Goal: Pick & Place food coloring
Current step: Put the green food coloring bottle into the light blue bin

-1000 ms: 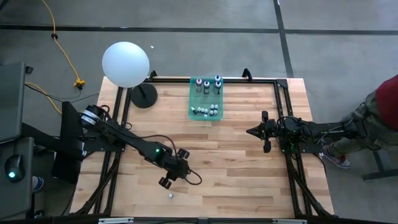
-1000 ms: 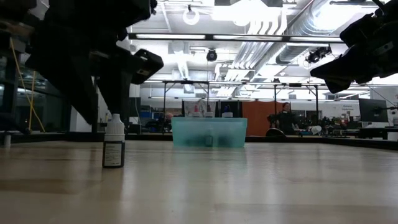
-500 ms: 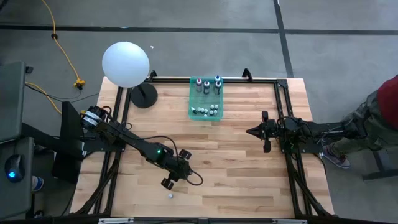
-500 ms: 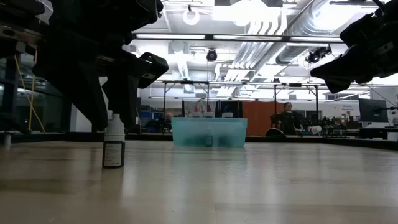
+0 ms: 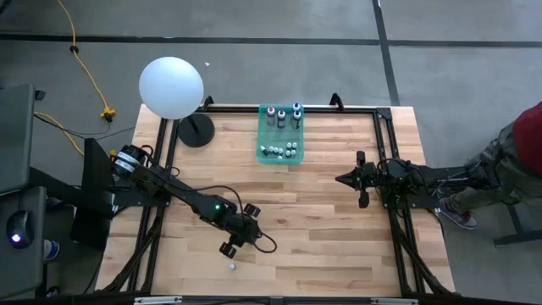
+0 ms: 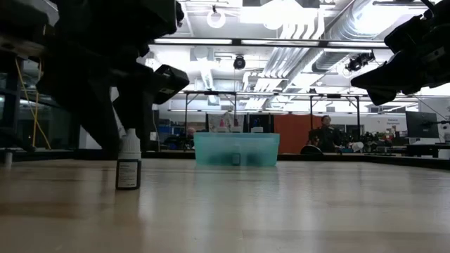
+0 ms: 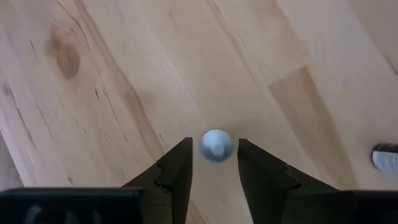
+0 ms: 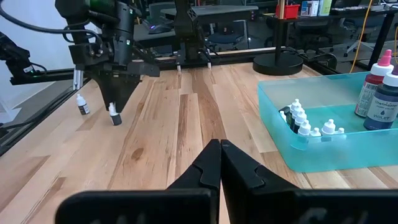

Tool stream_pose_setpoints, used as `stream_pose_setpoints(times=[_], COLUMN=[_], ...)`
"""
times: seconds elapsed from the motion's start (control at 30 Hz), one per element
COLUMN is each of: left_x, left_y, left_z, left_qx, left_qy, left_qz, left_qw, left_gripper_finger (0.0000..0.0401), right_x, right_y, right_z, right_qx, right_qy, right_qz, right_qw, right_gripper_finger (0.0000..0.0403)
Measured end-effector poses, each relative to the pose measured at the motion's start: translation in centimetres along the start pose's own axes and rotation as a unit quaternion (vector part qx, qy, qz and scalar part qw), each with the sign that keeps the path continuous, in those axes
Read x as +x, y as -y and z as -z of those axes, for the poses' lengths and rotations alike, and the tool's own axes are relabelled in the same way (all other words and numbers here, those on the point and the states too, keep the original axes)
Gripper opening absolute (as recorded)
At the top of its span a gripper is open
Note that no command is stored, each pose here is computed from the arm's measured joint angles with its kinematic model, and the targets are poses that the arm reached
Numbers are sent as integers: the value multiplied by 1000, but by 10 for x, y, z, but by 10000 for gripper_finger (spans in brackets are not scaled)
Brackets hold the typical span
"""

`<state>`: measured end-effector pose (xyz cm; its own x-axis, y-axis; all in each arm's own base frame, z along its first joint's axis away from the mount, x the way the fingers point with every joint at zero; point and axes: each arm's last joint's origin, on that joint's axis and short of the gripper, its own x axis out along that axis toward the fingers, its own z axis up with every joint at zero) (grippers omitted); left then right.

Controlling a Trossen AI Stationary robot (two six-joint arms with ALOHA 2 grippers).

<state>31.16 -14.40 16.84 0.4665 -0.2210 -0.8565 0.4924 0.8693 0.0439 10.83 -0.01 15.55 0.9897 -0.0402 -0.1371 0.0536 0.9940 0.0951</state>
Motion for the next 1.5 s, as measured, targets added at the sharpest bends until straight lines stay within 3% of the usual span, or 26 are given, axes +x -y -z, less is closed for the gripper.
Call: stream_pose_setpoints(times=[0.33, 0.6, 0.87, 1.2, 1.5], left_x=[4, 3, -12, -50, -95], left_y=[0, 0, -8, -49, -108], left_z=[0, 0, -19, -49, -62], left_qx=[-12, -13, -43, -109, -191], left_qy=[-1, -2, -13, -20, -12], left_qz=[-4, -3, -1, -24, -48], left_qw=[1000, 1000, 999, 994, 980], left_gripper_finger=[59, 53, 52, 51, 51], right_x=[0, 0, 0, 0, 0], right_y=[0, 0, 0, 0, 0], right_z=[0, 0, 0, 0, 0], right_qx=[0, 0, 0, 0, 0], right_qy=[0, 0, 0, 0, 0], right_qz=[0, 0, 0, 0, 0], right_qw=[1000, 1000, 1000, 1000, 1000], right_gripper_finger=[0, 0, 0, 0, 0])
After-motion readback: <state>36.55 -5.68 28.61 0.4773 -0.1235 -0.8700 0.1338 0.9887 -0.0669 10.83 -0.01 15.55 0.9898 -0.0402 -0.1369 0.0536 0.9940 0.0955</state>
